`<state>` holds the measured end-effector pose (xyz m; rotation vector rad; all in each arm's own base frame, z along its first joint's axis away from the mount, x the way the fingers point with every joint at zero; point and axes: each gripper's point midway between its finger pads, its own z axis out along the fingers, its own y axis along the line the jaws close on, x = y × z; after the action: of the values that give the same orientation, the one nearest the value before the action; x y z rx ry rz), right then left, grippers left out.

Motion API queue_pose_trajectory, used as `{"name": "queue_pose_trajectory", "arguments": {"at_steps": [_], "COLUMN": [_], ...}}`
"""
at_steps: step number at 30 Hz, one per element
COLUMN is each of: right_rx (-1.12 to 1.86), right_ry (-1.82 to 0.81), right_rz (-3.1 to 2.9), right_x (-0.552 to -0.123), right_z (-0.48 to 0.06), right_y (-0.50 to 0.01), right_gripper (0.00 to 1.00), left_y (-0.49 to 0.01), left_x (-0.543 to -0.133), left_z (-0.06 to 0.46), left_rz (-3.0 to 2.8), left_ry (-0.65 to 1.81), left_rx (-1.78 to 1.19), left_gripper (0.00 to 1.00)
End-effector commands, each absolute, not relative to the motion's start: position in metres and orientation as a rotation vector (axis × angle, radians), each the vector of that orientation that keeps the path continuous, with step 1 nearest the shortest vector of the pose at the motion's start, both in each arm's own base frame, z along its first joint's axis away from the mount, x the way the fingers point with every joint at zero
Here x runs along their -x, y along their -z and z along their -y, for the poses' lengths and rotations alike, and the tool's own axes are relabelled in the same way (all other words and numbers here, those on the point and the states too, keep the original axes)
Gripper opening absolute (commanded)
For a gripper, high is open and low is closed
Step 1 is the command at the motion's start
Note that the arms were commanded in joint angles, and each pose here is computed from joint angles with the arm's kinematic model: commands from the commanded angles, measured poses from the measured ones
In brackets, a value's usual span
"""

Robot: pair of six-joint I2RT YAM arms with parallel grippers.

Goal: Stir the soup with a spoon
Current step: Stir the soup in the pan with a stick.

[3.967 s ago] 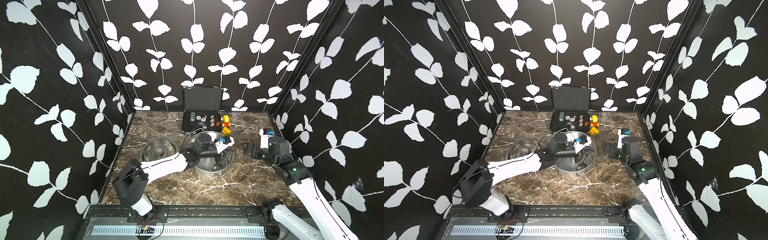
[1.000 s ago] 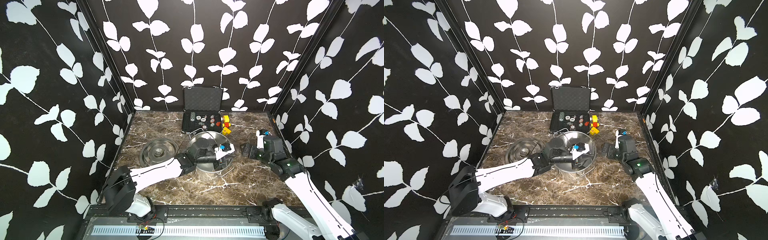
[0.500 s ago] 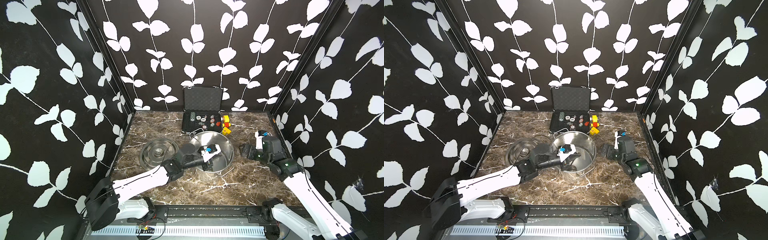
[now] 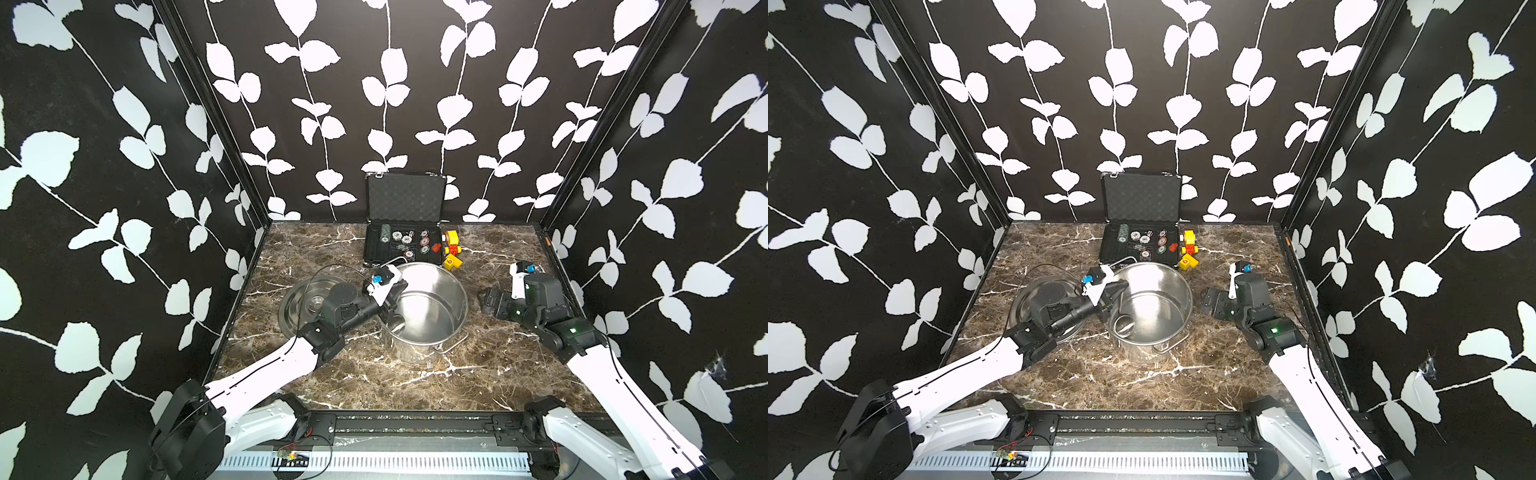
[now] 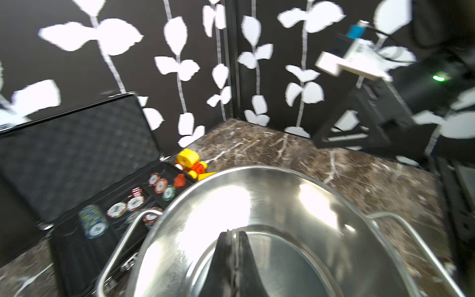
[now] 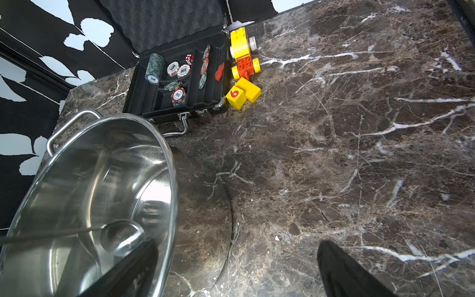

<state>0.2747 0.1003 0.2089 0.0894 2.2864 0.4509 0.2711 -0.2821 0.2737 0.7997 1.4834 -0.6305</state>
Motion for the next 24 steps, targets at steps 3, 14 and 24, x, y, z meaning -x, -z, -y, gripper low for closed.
{"name": "queue_pose_trajectory", "arguments": {"at_steps": [3, 14, 24], "right_rx": [-0.077, -0.068, -0.067], "right_ry": [-0.470, -0.464, -0.470], "right_rz": [-2.252, -2.251, -2.253], "right_x": [-0.279, -0.279, -0.278], "right_z": [-0.104, -0.104, -0.105], "right_y": [-0.218, -0.221, -0.221], "right_gripper": [0.99, 0.99, 0.99], "left_y": [-0.297, -0.301, -0.306], "left_x": [-0.313, -0.342, -0.349], "left_z": [0.266, 0.316, 0.377], "left_rz": [-1.469, -1.462, -1.420], "left_ry": [0.558, 0.625, 0.778], "left_rx": [-0.637, -0.799, -0.939], "left_gripper": [0.00, 0.00, 0.00]}}
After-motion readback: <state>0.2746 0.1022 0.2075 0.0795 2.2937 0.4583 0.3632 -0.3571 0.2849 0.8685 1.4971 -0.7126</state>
